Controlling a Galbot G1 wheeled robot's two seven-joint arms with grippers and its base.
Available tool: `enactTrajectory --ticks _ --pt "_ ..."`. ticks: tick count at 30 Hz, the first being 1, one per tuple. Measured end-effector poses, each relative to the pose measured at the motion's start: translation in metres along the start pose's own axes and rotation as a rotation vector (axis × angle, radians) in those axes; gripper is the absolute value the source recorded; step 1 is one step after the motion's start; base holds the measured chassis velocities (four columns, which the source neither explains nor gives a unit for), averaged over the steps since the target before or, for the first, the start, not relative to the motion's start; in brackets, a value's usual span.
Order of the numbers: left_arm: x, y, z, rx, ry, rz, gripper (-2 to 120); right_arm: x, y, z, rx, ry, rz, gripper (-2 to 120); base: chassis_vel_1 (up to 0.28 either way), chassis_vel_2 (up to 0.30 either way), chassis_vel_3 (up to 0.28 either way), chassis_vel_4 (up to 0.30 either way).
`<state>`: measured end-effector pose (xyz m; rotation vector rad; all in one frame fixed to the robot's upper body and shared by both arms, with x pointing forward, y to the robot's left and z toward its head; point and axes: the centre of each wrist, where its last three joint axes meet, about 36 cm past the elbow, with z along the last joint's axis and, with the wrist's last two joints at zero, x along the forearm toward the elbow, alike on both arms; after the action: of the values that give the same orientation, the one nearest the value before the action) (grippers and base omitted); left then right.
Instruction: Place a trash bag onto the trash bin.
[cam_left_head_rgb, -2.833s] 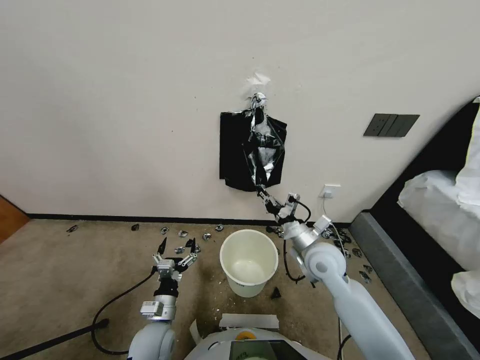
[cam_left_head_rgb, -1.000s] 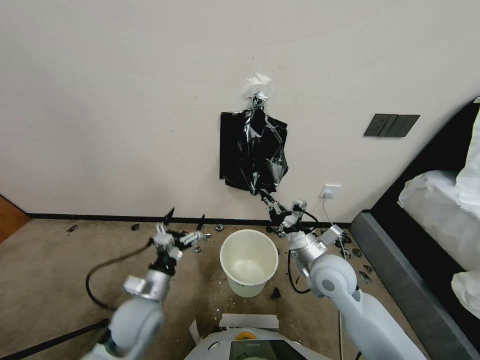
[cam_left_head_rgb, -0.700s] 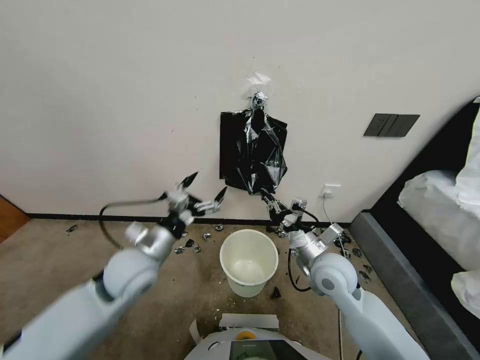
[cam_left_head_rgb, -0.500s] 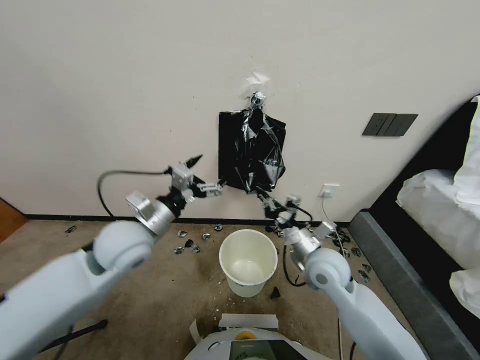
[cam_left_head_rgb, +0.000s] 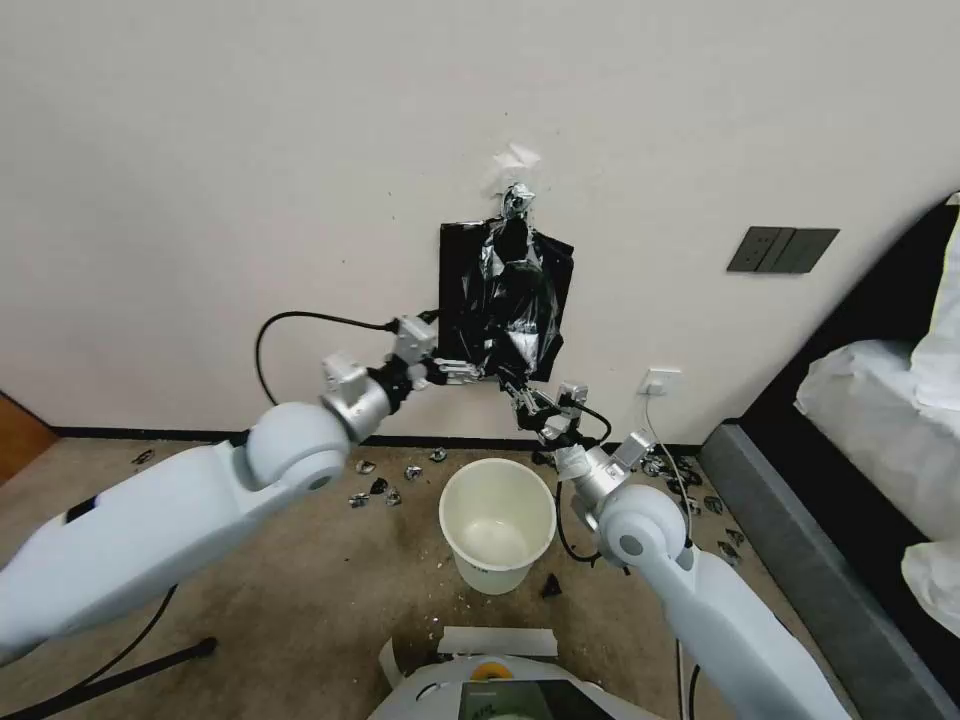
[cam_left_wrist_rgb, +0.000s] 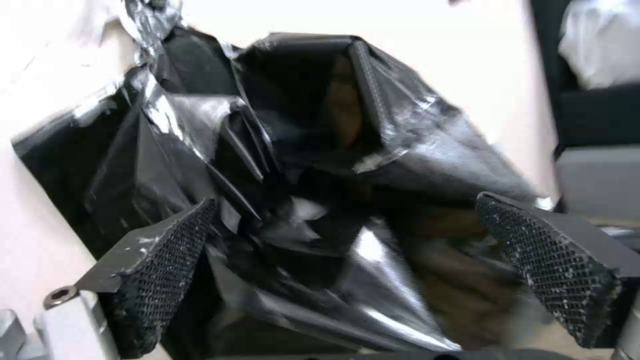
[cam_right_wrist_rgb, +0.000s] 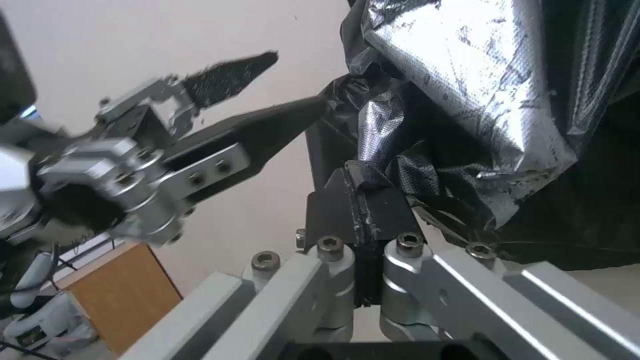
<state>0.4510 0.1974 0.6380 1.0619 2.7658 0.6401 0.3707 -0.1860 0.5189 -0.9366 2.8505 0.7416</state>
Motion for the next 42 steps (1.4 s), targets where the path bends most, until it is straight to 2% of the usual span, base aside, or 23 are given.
enactTrajectory --ticks 5,10,18,22,24,25,26,28,29,31,33,35,36,37,40,41,42 --pt "-0.016 0.007 -0.004 -0.045 0.07 0.006 100 0.0 0.002 0.0 -0.004 -0.006 -0.003 0 0.0 0.0 0.0 0.0" --pt "-0.029 0.01 -0.001 -0.034 0.117 0.012 100 0.002 0.0 -0.003 0.002 -0.009 -0.002 0 0.0 0.0 0.0 0.0" --pt "-0.045 0.01 0.004 -0.053 0.155 0.035 96 0.003 0.001 -0.007 0.003 -0.017 -0.006 0 0.0 0.0 0.0 0.0" --pt "-0.053 0.015 0.004 -0.09 0.181 0.024 81 0.004 0.0 -0.009 0.005 -0.02 -0.005 0 0.0 0.0 0.0 0.0" --pt "-0.054 0.016 0.004 -0.094 0.186 0.023 77 0.004 0.0 -0.01 0.004 -0.021 -0.006 0 0.0 0.0 0.0 0.0" --pt "-0.055 0.017 0.005 -0.1 0.195 0.019 71 0.004 0.0 -0.01 0.005 -0.023 -0.007 0 0.0 0.0 0.0 0.0" --pt "-0.055 0.017 0.005 -0.1 0.195 0.019 71 0.004 0.0 -0.01 0.005 -0.023 -0.007 0 0.0 0.0 0.0 0.0" --pt "-0.056 0.018 0.006 -0.104 0.21 0.011 61 0.003 0.0 -0.011 0.005 -0.025 -0.009 0 0.0 0.0 0.0 0.0" --pt "-0.056 0.018 0.006 -0.104 0.21 0.011 61 0.003 0.0 -0.011 0.005 -0.025 -0.009 0 0.0 0.0 0.0 0.0" --pt "-0.057 0.019 0.006 -0.106 0.224 -0.004 49 0.004 0.001 -0.012 0.006 -0.025 -0.01 0 0.0 0.0 0.0 0.0" --pt "-0.057 0.019 0.006 -0.106 0.228 -0.007 48 0.004 0.001 -0.012 0.007 -0.025 -0.01 0 0.0 0.0 0.0 0.0" --pt "-0.056 0.02 0.007 -0.099 0.239 -0.015 36 0.004 0.0 -0.012 0.008 -0.025 -0.01 0 0.0 0.0 0.0 0.0" --pt "-0.056 0.02 0.007 -0.099 0.239 -0.015 36 0.004 0.0 -0.012 0.008 -0.025 -0.01 0 0.0 0.0 0.0 0.0" --pt "-0.056 0.02 0.008 -0.091 0.244 -0.022 29 0.005 0.0 -0.013 0.009 -0.026 -0.01 0 0.0 0.0 0.0 0.0" --pt "-0.055 0.019 0.007 -0.062 0.255 -0.029 17 0.005 0.001 -0.014 0.012 -0.028 -0.012 0 0.0 0.0 0.0 0.0" --pt "-0.055 0.019 0.007 -0.062 0.255 -0.029 17 0.005 0.001 -0.014 0.012 -0.028 -0.012 0 0.0 0.0 0.0 0.0" --pt "-0.055 0.019 0.007 -0.056 0.258 -0.034 10 0.005 0.001 -0.014 0.011 -0.029 -0.013 0 0.0 0.0 0.0 0.0"
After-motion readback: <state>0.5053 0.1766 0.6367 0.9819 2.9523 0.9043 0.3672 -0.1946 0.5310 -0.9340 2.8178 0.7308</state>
